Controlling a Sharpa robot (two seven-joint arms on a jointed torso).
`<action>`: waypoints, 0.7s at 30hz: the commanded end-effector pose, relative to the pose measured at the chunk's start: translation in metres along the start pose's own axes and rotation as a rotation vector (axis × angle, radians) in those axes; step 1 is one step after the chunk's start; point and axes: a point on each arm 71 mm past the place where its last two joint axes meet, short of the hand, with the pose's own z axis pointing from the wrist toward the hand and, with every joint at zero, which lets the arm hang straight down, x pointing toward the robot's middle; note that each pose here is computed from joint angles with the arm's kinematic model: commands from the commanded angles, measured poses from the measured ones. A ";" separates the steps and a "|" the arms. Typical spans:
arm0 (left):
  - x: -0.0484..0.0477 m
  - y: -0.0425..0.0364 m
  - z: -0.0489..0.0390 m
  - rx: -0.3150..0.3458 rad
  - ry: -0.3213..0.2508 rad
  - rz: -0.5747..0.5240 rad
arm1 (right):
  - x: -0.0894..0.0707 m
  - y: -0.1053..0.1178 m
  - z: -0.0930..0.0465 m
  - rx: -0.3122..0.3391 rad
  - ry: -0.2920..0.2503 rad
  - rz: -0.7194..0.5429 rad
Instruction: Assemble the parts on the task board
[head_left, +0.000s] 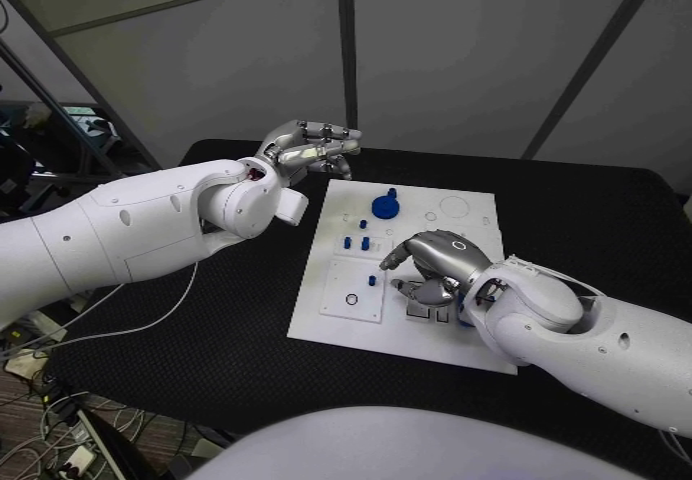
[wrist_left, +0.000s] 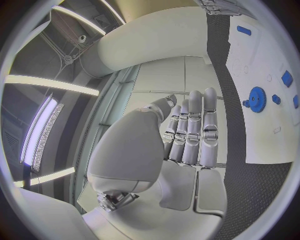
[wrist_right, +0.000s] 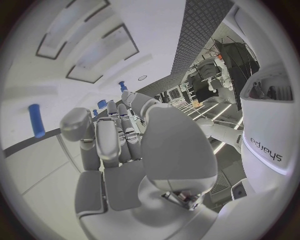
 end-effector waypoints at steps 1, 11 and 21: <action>0.0001 -0.0006 0.0000 0.000 0.013 -0.006 | -0.017 -0.008 -0.002 0.044 -0.045 0.047; -0.0006 0.0010 -0.0005 -0.004 0.015 -0.006 | -0.055 -0.049 -0.017 0.165 -0.029 0.028; 0.0002 0.0018 0.0006 -0.007 0.018 -0.007 | -0.053 -0.069 -0.016 0.223 0.049 -0.038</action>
